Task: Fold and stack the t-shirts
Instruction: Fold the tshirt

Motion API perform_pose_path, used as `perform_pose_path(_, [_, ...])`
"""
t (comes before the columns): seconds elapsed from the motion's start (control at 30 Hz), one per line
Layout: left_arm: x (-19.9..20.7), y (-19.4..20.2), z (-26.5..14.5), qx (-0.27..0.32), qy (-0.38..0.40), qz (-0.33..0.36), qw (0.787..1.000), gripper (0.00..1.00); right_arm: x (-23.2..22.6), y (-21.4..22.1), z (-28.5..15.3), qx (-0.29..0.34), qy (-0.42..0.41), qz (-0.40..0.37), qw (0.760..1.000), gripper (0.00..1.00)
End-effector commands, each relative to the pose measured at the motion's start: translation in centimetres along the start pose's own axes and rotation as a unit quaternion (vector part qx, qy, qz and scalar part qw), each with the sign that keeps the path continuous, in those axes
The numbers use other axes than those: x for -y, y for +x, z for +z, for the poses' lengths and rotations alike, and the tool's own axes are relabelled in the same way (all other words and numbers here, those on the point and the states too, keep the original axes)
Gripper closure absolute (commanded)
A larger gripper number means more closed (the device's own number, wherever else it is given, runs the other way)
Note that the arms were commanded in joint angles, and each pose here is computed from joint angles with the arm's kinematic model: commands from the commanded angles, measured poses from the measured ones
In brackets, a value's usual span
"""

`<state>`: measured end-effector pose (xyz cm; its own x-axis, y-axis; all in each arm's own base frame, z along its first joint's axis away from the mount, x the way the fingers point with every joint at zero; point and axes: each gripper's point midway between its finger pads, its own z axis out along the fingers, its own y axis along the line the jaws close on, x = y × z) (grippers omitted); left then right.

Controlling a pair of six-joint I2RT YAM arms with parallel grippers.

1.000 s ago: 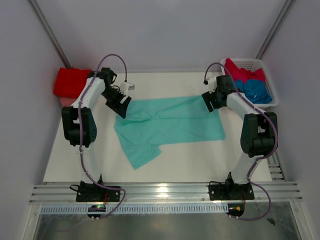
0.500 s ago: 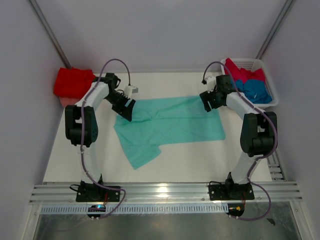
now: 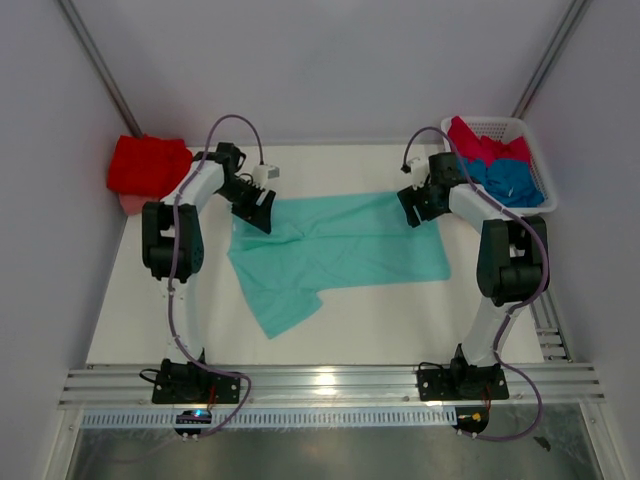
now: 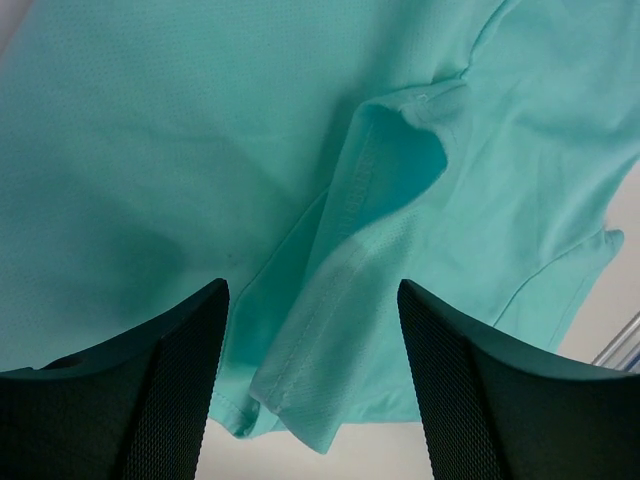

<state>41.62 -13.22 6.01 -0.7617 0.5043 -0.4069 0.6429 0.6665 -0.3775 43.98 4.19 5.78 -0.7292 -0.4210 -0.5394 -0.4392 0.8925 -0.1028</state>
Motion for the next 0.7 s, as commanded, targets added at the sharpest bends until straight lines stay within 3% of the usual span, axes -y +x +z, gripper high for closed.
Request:
perform_pose_path(0.0, [2.2,-0.3,-1.0,0.004,0.049,0.017,0.999,0.30,0.9,-2.3,-0.5,0.029,0.009,-0.009,0.999,0.25])
perform_pose_path(0.4, [10.9,5.8,-5.5,-0.074,0.241,0.060,0.966,0.33,0.6,-3.2,-0.3,0.034,-0.006,0.001,0.999,0.25])
perform_pose_path(0.57, [12.2,8.3,-6.9,-0.091,0.234,0.100,0.963,0.33,0.7,-3.5,-0.4,0.038,-0.005,0.002,0.999,0.25])
perform_pose_path(0.67, [11.2,7.5,-6.7,-0.082,0.192,0.095,0.973,0.33,0.6,-3.6,-0.2,0.040,-0.008,0.004,0.999,0.25])
